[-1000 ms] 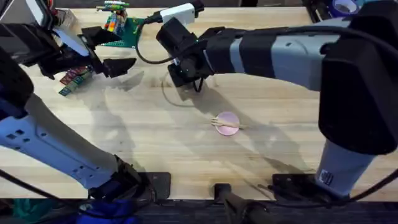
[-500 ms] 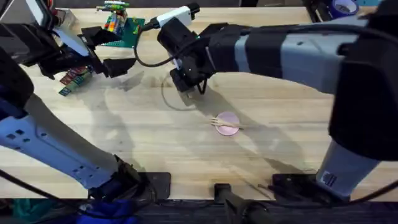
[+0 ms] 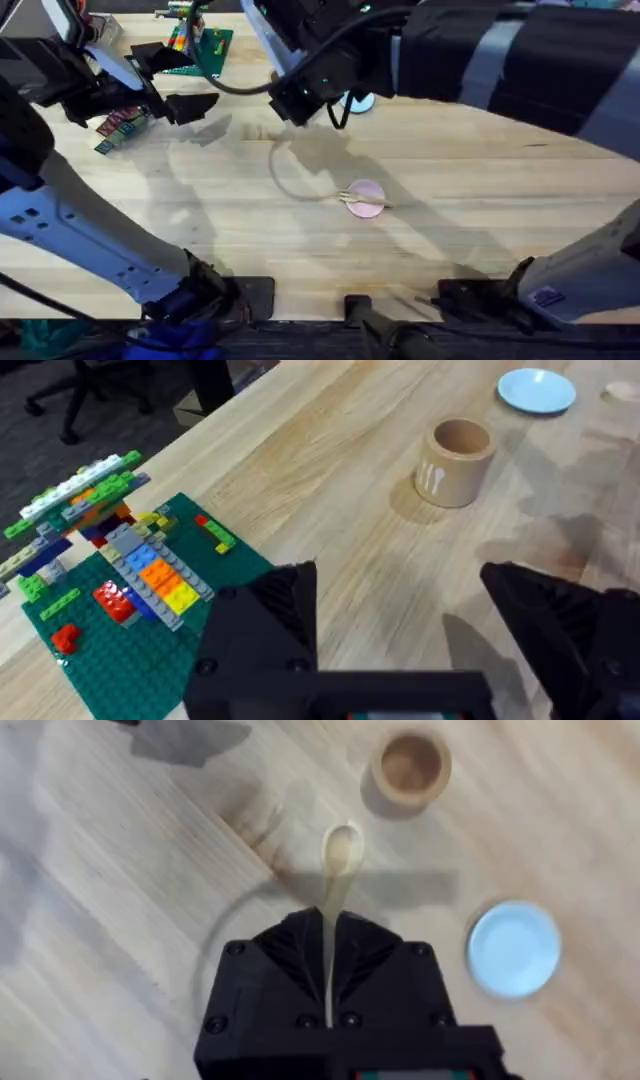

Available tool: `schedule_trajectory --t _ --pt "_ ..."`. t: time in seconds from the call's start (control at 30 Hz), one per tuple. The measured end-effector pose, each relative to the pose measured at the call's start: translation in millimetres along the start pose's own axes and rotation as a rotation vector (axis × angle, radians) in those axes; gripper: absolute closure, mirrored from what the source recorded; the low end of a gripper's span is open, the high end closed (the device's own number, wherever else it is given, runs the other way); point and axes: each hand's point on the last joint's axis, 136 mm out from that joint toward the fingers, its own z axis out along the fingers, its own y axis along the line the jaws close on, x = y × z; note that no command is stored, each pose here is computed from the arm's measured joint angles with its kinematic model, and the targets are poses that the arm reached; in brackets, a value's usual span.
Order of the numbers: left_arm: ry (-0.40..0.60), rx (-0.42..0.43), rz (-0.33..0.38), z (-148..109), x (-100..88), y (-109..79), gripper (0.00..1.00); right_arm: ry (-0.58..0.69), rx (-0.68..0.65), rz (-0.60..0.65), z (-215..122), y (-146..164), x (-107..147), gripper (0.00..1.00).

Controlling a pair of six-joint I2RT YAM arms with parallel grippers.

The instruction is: Pick up a utensil and set it on the pink plate, then put the other utensil in the container.

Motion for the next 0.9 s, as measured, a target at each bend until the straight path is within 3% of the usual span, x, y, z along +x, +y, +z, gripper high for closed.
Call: schedule_trajectory --t 0.17,0.37,0.57,0.73,0.9 --pt "0.0 0.0 0.001 0 -0.1 0.0 0.008 -0.135 0.002 -0.107 -1 -11 -33 0.968" --pt "0.0 0.0 0.0 0 0.0 0.0 0.008 -0.371 -0.029 -0.109 -14 -47 -86 0.969" --pt "0.0 0.0 0.0 0 0.0 0.0 0.008 -0.501 -0.065 -0.094 -28 -79 -108 0.968" --pt "0.0 0.0 0.0 0 -0.1 0.0 0.008 -0.636 -0.114 -0.126 -40 -79 -133 0.969" --pt "0.0 0.0 0.0 0 0.0 0.0 0.007 -0.711 -0.192 -0.165 -33 -75 -142 0.969"
